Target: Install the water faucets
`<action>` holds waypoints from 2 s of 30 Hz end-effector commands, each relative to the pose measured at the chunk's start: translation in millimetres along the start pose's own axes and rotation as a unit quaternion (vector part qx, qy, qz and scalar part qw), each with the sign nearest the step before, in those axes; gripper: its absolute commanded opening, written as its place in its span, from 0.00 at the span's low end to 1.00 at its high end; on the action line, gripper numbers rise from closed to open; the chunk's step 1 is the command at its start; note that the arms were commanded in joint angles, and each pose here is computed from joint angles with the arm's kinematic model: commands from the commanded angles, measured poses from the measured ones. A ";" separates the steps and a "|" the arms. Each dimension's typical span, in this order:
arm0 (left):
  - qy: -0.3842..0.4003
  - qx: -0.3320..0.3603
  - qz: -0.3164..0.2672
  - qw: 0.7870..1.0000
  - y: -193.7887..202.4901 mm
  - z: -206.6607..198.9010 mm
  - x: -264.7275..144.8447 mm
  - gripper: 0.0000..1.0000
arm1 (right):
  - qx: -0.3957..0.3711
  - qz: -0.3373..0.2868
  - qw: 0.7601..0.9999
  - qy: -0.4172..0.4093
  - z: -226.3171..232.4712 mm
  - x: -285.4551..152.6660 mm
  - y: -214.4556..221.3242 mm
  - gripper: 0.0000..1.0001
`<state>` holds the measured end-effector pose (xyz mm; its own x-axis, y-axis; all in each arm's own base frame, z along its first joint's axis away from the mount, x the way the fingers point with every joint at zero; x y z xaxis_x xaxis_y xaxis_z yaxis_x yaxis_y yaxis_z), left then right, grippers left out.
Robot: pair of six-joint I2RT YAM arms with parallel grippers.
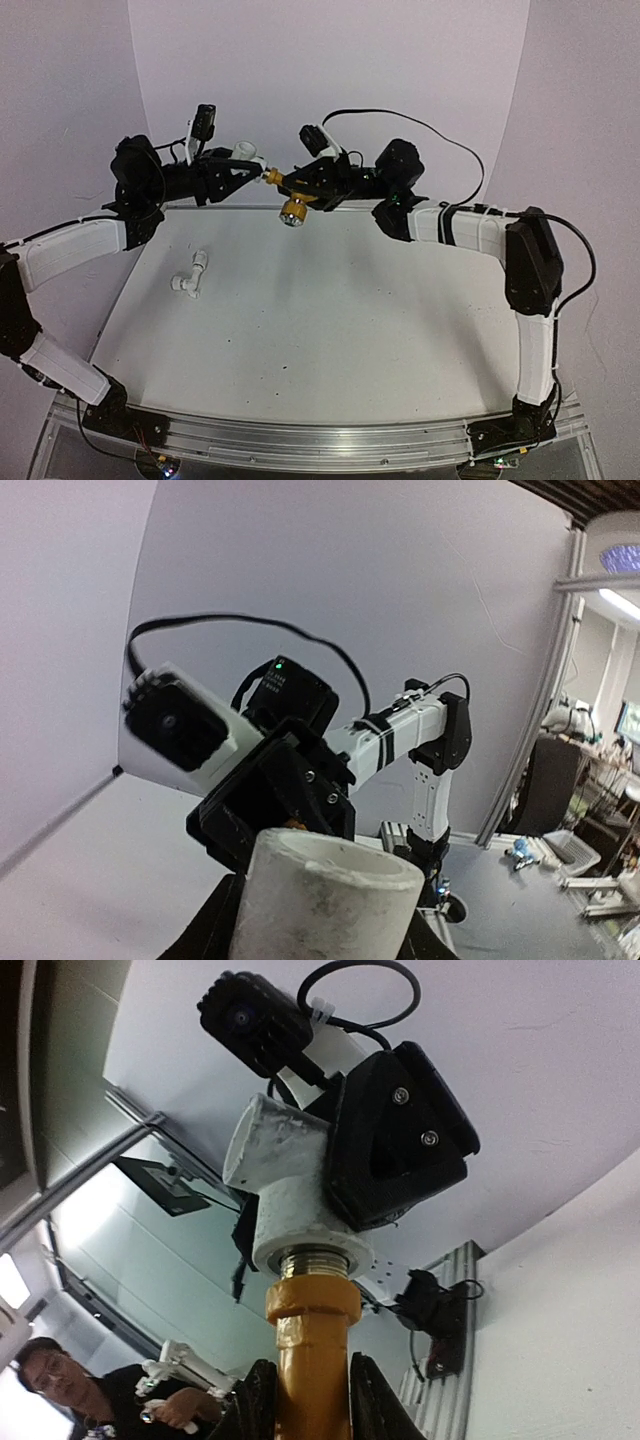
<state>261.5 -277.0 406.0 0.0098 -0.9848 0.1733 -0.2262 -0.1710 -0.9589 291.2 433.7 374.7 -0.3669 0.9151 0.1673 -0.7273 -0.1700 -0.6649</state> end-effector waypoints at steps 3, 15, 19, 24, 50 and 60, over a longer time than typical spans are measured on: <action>0.288 0.103 0.118 0.945 29.7 -60.5 12.9 0.00 | 0.195 -0.067 0.961 -0.185 35.4 7.3 -18.5 0.00; 0.058 0.014 0.010 0.998 -4.9 -22.8 16.5 0.00 | 0.159 -0.166 0.971 -0.071 4.7 -38.6 -4.9 0.67; -0.018 -0.077 -0.044 0.996 -17.0 -15.2 6.5 0.00 | 0.145 -0.190 0.970 -0.046 -8.4 -54.8 1.1 0.86; -0.051 -0.185 -0.086 0.978 -28.8 -19.2 -8.0 0.00 | 0.111 -0.240 0.964 0.007 -20.9 -99.8 13.0 0.95; -0.171 -0.524 -0.079 0.831 23.3 46.0 -27.9 0.00 | -0.534 0.020 0.759 0.373 2.4 -15.5 14.6 0.92; -0.172 -0.525 -0.061 0.832 36.0 52.1 -23.0 0.00 | -0.492 0.000 0.791 0.363 -16.4 -0.1 0.2 0.55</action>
<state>307.3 -258.3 340.9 0.3613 -0.9316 -0.0383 -0.9271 -0.3546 -0.1212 296.4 429.8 344.9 0.3288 0.9380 -0.1097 0.2319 -0.1927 -0.9535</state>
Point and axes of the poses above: each gripper's point midway between its finger pads, its own x axis out along the fingers, its own z axis along the line the jaws close on, y = z × x, the point moved 3 cm from there along -x, back along the fingers, and after that the axes turned 2 degrees about -x, right-handed, at the moved point
